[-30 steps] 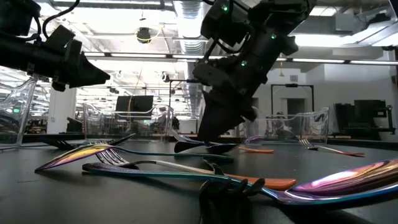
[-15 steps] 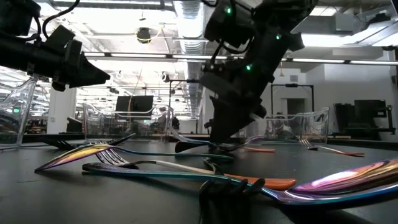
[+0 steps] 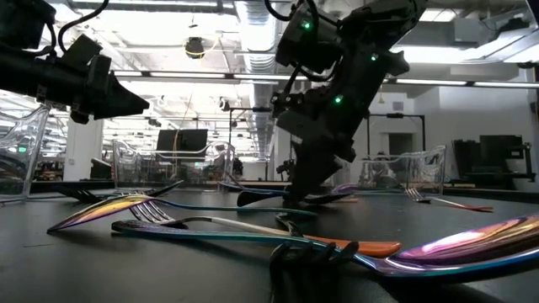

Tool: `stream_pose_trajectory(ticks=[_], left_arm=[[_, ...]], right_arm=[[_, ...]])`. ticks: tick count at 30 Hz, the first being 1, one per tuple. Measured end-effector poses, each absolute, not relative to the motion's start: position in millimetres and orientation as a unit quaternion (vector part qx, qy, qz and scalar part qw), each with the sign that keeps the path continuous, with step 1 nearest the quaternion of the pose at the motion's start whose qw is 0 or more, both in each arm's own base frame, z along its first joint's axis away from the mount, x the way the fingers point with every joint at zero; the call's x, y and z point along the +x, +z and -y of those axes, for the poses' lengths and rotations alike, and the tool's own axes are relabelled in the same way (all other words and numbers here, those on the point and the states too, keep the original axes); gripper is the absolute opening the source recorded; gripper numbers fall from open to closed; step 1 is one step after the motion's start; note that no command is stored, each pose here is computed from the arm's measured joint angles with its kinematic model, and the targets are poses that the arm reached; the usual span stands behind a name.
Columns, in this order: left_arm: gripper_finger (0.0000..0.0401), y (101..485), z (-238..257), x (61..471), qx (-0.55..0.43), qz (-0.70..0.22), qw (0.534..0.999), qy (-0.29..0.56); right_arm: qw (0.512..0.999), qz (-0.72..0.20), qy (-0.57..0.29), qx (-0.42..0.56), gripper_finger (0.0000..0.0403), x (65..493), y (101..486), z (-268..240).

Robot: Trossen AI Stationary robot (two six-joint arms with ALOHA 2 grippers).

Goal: Sort silverware by color (type)
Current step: Put the blue spoon into top right transparent bin

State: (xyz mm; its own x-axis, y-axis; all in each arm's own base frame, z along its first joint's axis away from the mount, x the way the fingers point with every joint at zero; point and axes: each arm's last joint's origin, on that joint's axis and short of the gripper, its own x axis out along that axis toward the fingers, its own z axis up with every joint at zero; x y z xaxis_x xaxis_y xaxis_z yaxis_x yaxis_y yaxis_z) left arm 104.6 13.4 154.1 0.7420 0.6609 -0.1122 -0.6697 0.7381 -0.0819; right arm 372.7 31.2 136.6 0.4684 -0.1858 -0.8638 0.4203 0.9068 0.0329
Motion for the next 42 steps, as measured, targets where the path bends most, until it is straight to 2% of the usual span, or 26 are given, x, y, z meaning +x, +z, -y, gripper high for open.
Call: stream_pose_trajectory(ticks=[8, 11, 13, 17, 21, 24, 27, 30, 34, 38, 42], left_arm=[[0.0151, 154.0, -13.4, 104.7, -0.058, -0.038, 0.931, 0.357], [0.0151, 154.1, -13.5, 104.6, -0.058, -0.038, 0.931, 0.358], [0.0151, 154.2, -13.5, 104.6, -0.058, -0.038, 0.931, 0.358], [0.0151, 154.1, -13.5, 104.6, -0.058, -0.038, 0.931, 0.358], [0.0151, 154.0, -13.5, 104.6, -0.058, -0.038, 0.931, 0.358], [0.0151, 154.1, -13.5, 104.6, -0.058, -0.038, 0.931, 0.358], [0.0151, 154.1, -13.5, 104.6, -0.058, -0.038, 0.931, 0.358], [0.0151, 154.1, -13.5, 104.7, -0.058, -0.038, 0.931, 0.357], [0.0151, 154.0, -13.5, 104.7, -0.058, -0.038, 0.931, 0.357], [0.0151, 154.1, -13.5, 104.7, -0.054, -0.04, 0.932, 0.357], [0.0151, 154.0, -12.8, 105.2, -0.047, -0.045, 0.937, 0.343]], right_arm=[[0.862, -0.47, -0.178, 0.064, 0.0009, 336.1, 215.8, -4.7], [0.852, -0.478, -0.213, -0.004, 0.0009, 315.0, 239.6, 9.6], [0.826, -0.496, -0.256, -0.08, 0.0009, 295.0, 255.7, 22.2], [0.729, -0.554, -0.343, -0.209, 0.0011, 264.6, 268.9, 51.8], [0.672, -0.6, -0.369, -0.227, 0.0012, 240.8, 278.4, 84.2], [0.658, -0.632, -0.353, -0.209, 0.0012, 230.0, 278.0, 107.7], [0.663, -0.647, -0.33, -0.18, 0.0017, 221.3, 276.8, 130.1], [0.675, -0.651, -0.311, -0.157, 0.0039, 216.8, 273.3, 148.8], [0.707, -0.631, -0.3, -0.109, 0.0097, 210.3, 273.3, 164.1], [0.73, -0.588, -0.341, -0.069, 0.0158, 214.0, 275.5, 168.4], [0.781, -0.518, -0.348, 0.004, 0.02, 228.3, 278.1, 160.2]])
